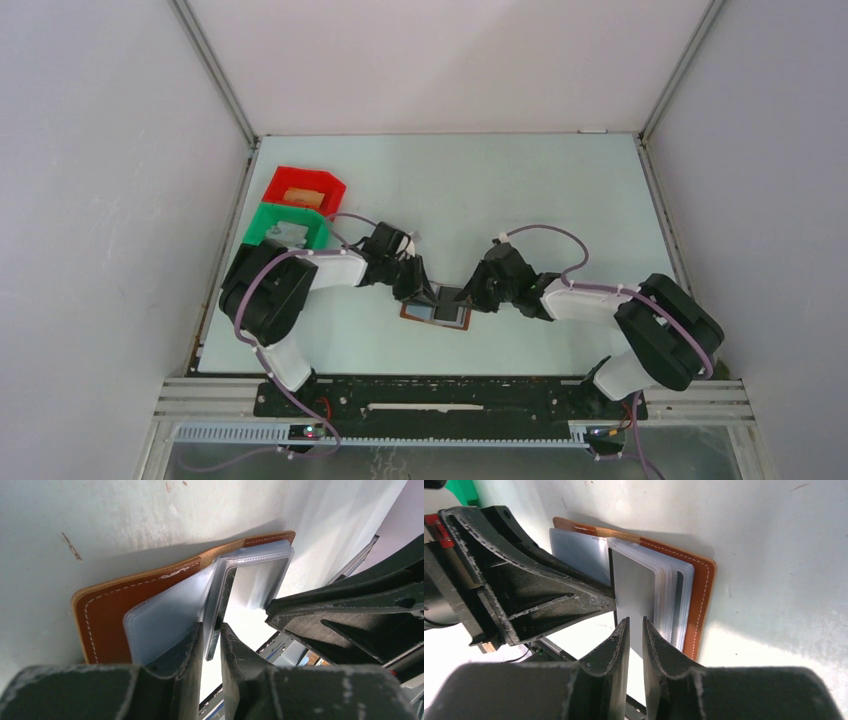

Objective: Take the credit cards out of the card holder
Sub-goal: Remove the credit card from the card holder.

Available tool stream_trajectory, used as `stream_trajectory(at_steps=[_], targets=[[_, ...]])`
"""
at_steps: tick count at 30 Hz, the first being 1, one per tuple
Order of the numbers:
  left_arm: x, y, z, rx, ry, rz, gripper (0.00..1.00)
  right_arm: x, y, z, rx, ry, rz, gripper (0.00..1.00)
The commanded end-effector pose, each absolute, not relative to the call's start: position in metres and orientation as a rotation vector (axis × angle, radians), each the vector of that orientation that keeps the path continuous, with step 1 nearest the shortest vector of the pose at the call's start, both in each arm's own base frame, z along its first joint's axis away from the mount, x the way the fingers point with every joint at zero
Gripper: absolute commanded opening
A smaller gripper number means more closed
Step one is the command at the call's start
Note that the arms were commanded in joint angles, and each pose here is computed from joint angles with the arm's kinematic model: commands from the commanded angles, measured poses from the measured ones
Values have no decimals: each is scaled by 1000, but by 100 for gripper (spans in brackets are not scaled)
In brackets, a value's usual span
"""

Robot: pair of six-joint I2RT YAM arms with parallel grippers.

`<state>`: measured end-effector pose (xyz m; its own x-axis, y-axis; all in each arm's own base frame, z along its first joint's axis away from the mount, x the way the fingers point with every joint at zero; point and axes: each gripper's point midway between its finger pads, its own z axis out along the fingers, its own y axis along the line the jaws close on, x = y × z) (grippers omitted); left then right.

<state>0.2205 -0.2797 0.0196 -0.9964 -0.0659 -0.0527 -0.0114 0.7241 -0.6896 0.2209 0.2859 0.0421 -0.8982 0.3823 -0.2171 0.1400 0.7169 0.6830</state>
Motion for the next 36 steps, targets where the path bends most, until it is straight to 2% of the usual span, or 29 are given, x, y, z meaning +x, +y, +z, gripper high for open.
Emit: stream_trajectory(at_steps=[1,10,30,36], targets=[[216,-276,20,-66,2843,-1150,25,218,282,33,406,2588,923,23],[214,-275,19,-66,2846,-1153,25,220,276,42,414,2550,876,23],[211,-278,23,-25,2838,-1201,24,212,276,19,435,2616,820,23],[211,-276,24,-17,2830,-1190,17,210,276,7,436,2648,811,23]])
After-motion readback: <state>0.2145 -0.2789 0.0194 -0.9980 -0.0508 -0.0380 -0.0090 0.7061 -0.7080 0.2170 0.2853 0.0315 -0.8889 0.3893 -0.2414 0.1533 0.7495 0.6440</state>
